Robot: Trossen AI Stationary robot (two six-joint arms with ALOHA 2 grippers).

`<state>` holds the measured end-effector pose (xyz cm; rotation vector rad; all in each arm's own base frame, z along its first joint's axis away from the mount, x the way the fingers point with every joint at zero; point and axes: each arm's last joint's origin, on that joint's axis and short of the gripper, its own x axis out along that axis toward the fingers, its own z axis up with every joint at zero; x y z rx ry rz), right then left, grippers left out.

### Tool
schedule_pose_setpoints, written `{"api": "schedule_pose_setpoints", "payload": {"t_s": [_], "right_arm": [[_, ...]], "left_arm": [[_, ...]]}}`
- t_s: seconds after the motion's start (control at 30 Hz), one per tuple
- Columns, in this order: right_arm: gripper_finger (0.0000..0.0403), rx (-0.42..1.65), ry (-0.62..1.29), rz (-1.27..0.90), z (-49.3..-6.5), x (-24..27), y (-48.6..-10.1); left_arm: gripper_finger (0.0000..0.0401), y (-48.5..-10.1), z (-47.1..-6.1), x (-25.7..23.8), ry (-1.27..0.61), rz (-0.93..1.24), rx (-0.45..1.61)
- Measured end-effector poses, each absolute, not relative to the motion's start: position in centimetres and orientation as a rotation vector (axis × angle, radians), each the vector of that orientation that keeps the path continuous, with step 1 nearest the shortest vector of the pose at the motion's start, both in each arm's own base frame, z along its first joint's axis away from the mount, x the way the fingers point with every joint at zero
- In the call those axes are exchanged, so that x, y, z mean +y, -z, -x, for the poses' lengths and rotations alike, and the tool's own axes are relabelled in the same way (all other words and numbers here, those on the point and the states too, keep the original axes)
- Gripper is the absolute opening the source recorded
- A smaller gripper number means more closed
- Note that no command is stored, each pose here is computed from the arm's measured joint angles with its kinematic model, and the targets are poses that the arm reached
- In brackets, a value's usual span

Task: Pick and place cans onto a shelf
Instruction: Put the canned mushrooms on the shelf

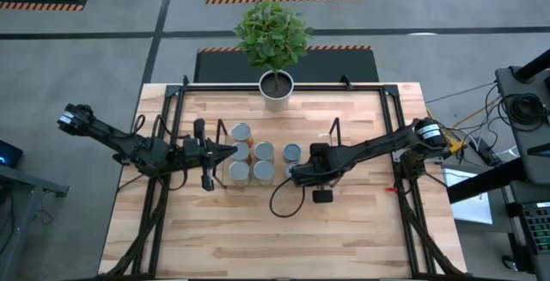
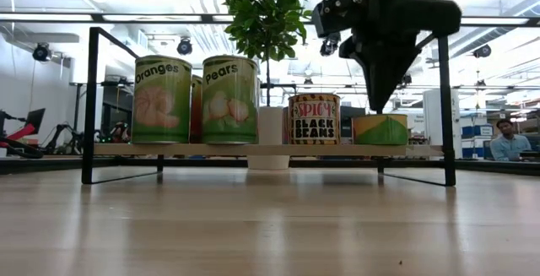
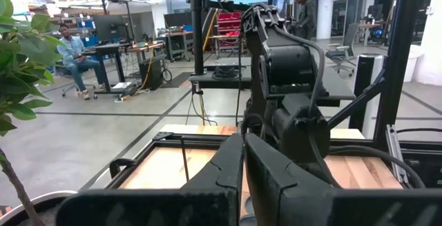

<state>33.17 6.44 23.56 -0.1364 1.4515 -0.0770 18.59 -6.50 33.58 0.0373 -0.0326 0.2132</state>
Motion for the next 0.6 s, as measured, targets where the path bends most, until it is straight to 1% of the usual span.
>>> {"api": "schedule_pose_setpoints", "payload": {"t_s": [0.33, 0.6], "right_arm": [[0.0017, 1.444, 0.071, 0.146, -32.9, 6.4, -21.3], [0.0017, 1.445, 0.073, 0.151, -32.6, 6.3, -20.8]], "left_arm": [[0.0000, -33.6, -18.6, -6.5, -0.213, -0.037, -0.033], [0.0000, -33.6, -18.6, -6.5, -0.213, -0.037, -0.033]]}}
